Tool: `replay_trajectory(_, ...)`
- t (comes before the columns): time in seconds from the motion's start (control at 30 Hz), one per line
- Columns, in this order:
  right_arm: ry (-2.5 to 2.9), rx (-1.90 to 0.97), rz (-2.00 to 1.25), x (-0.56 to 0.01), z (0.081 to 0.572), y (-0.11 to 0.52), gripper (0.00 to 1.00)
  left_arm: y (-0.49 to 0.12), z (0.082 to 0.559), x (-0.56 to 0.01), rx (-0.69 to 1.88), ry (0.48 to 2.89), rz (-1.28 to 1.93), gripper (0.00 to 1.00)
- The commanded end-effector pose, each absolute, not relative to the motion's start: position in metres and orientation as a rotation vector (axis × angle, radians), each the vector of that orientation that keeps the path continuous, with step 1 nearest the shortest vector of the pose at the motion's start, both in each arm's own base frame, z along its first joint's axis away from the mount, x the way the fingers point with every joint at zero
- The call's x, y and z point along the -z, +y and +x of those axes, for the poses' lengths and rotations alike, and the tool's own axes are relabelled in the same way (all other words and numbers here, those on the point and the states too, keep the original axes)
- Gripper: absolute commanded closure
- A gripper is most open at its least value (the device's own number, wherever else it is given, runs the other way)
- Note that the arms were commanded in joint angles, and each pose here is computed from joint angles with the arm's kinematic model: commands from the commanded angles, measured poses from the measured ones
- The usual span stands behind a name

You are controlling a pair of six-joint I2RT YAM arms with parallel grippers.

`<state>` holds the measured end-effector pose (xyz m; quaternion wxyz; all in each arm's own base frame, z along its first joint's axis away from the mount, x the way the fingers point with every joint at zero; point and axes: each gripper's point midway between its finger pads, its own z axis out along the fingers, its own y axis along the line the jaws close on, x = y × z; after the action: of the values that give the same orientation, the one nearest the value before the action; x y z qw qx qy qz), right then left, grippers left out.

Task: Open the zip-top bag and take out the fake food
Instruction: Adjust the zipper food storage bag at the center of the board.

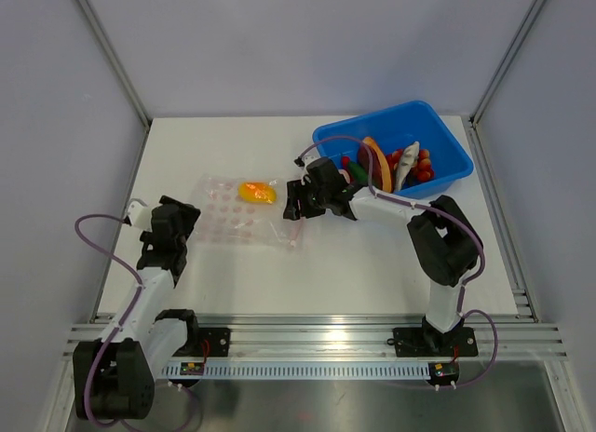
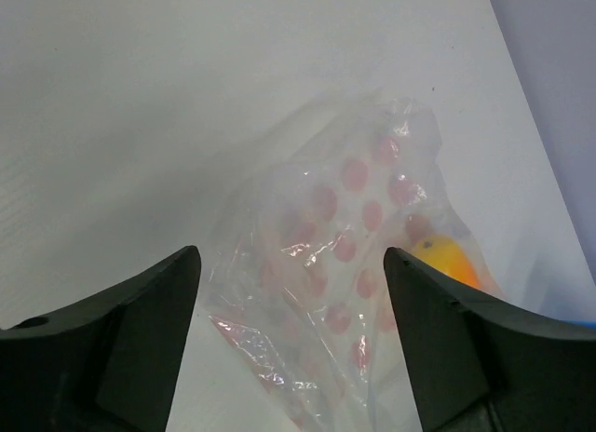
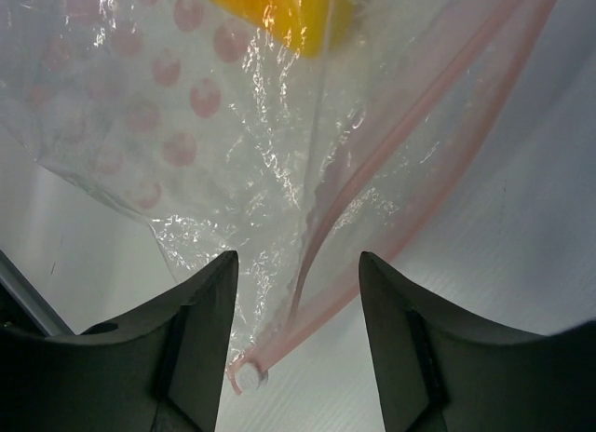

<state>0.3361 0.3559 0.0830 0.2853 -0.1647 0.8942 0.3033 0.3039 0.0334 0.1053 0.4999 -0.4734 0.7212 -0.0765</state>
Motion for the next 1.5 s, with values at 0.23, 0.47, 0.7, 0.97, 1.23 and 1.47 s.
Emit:
replay_trajectory(0.23,2.4,-0.878,-0.567,-0.086,0.336,0.378,0.89,0.026,0.317,-0.143,0.28,1.649,-1.167,0.1)
replay_trajectory(0.47,2.434,-0.831,-0.686,-0.085,0.326,0.38,0.99,0.014,0.325,-0.159,0.348,1.609,-1.157,0.11)
replay_trajectory(0.7,2.486,-0.849,-0.778,-0.084,0.311,0.376,1.0,-0.005,0.337,-0.156,0.449,1.637,-1.244,0.1)
replay_trajectory(0.97,2.501,-0.823,-0.782,-0.086,0.31,0.373,0.62,-0.031,0.363,-0.131,0.4,1.824,-1.321,0.11)
replay_trajectory(1.23,2.48,-0.816,-0.759,-0.091,0.313,0.372,0.54,-0.04,0.388,-0.109,0.356,1.945,-1.34,0.1)
replay_trajectory(1.47,2.471,-0.845,-0.763,-0.093,0.311,0.375,0.54,-0.061,0.394,-0.079,0.428,2.116,-1.338,0.11)
